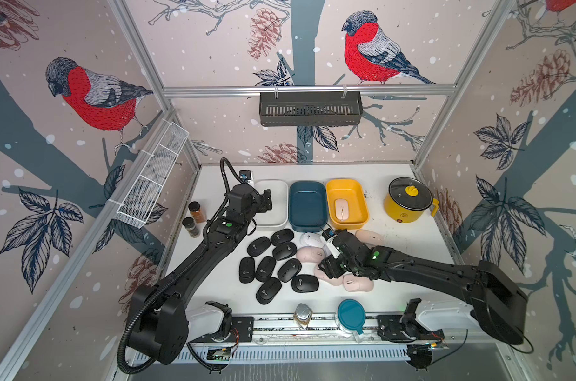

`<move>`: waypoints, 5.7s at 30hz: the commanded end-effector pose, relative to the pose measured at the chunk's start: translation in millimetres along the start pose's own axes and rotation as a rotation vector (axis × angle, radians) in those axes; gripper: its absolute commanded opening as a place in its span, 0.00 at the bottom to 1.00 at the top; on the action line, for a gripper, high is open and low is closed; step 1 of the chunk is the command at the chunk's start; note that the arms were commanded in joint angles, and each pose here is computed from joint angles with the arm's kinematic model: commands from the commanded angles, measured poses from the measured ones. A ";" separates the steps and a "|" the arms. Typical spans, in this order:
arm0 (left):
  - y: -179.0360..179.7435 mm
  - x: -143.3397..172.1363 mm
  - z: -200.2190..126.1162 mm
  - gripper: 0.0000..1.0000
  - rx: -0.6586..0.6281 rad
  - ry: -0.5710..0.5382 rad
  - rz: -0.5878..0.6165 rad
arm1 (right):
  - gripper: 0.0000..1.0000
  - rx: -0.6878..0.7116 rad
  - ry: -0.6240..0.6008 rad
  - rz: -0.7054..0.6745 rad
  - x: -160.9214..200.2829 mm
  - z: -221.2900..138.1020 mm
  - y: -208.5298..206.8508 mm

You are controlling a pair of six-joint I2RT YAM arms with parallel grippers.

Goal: Place the mice by color into the storage box
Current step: Pick up the mouse from the center of the board, then place the mouse in the storage box.

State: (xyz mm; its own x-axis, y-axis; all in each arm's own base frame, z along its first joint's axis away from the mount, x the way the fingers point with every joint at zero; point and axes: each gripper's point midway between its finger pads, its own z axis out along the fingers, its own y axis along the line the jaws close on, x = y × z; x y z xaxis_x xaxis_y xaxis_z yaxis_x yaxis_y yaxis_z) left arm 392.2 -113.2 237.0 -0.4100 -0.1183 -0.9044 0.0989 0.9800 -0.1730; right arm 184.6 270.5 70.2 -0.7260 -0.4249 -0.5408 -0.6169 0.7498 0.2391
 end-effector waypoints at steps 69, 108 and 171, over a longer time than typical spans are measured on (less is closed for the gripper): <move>2.8 9.8 7.9 0.85 -0.023 0.037 -0.013 | 0.54 0.153 0.167 -0.096 30.4 17.2 7.2; -10.9 -32.2 17.7 0.85 -0.024 -0.033 0.039 | 0.53 0.244 -0.312 0.292 -113.1 -87.9 -105.8; -11.7 -5.3 30.4 0.85 -0.020 0.070 -0.035 | 0.53 0.604 -0.117 0.463 -130.9 9.4 -276.7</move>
State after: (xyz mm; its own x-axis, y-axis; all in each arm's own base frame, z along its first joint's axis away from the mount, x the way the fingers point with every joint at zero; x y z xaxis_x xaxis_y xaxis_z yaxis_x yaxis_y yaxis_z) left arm 419.8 -126.7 228.6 -0.4793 -0.1284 -0.8682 0.0631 0.9816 -0.1800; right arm 452.4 129.3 68.1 -0.8108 0.0165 -0.5851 0.0001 0.9996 0.0280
